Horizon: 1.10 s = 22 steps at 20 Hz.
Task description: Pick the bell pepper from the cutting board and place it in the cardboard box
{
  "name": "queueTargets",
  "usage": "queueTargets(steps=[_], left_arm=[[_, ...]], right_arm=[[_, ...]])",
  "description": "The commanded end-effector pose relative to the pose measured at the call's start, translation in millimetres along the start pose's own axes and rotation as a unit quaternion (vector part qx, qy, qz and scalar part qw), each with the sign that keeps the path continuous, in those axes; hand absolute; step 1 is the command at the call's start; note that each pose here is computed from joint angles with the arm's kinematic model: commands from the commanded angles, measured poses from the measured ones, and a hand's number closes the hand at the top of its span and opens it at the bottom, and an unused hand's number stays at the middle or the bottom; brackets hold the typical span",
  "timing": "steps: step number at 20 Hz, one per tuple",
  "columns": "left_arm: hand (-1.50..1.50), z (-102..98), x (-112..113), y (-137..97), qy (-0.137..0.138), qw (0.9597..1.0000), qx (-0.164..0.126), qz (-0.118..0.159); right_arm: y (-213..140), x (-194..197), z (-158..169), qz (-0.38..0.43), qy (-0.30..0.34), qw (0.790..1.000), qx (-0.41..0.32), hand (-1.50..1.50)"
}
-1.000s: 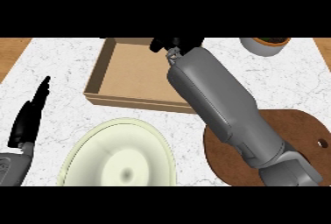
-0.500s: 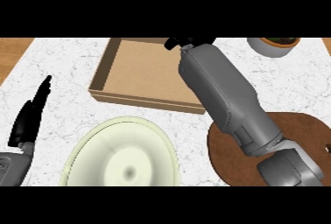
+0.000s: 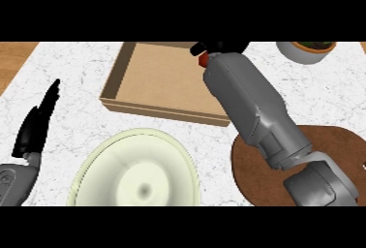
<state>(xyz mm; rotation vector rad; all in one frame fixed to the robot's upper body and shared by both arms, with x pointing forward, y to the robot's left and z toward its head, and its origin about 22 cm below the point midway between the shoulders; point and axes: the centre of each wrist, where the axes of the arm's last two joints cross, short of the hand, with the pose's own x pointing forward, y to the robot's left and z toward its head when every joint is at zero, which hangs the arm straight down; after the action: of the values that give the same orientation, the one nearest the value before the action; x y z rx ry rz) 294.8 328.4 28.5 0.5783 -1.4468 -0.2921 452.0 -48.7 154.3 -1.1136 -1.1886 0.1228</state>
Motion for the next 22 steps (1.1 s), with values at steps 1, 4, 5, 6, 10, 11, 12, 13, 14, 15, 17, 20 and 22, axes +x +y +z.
queueTargets(steps=[1,4,5,6,10,11,12,13,14,15,17,20,22], left_arm=[[0.0,2,1,-5,0.007,1.0,-0.003,0.004],[0.0,8,-8,-1,0.008,1.0,-0.004,-0.001],[0.0,1,-10,2,0.014,0.9998,0.007,-0.009],[0.0,3,-8,4,0.017,0.9998,0.01,0.0],[0.0,0,-15,7,0.022,0.9997,0.008,-0.009],[0.0,9,-17,-3,0.014,0.9999,-0.004,0.003],[0.0,12,-24,-4,0.025,0.9996,0.007,-0.005],[0.0,6,-16,8,0.03,0.9993,0.021,-0.008],[0.0,8,-20,12,0.026,0.9996,0.01,0.0],[0.0,15,-24,13,0.027,0.9995,0.013,-0.002],[0.0,8,-22,10,0.037,0.9992,0.017,0.001],[0.0,30,-46,17,0.055,0.998,0.03,-0.004],[0.0,37,-49,28,0.068,0.9968,0.04,-0.007]], right_arm=[[7,-8,0,-0.051,-0.005,0.997,-0.054,-1.5],[9,-13,-1,-0.082,-0.034,0.992,-0.088,-1.5],[9,-11,0,-0.1,-0.042,0.989,-0.103,-1.5],[0,3,1,-0.132,-0.042,0.984,-0.11,-1.5],[-4,8,2,-0.187,-0.04,0.971,-0.14,-1.5],[1,0,2,-0.191,-0.038,0.969,-0.149,-1.5],[2,-5,0,-0.201,-0.037,0.967,-0.155,-1.5],[-1,-1,2,-0.21,-0.047,0.965,-0.149,-1.5],[1,-6,1,-0.215,-0.044,0.963,-0.153,-1.5],[0,-5,5,-0.225,-0.044,0.962,-0.146,-1.5],[5,-11,11,-0.227,-0.049,0.962,-0.147,-1.5],[12,-31,12,-0.232,-0.028,0.961,-0.149,-1.5],[14,-43,16,-0.221,-0.027,0.965,-0.141,-1.5]])
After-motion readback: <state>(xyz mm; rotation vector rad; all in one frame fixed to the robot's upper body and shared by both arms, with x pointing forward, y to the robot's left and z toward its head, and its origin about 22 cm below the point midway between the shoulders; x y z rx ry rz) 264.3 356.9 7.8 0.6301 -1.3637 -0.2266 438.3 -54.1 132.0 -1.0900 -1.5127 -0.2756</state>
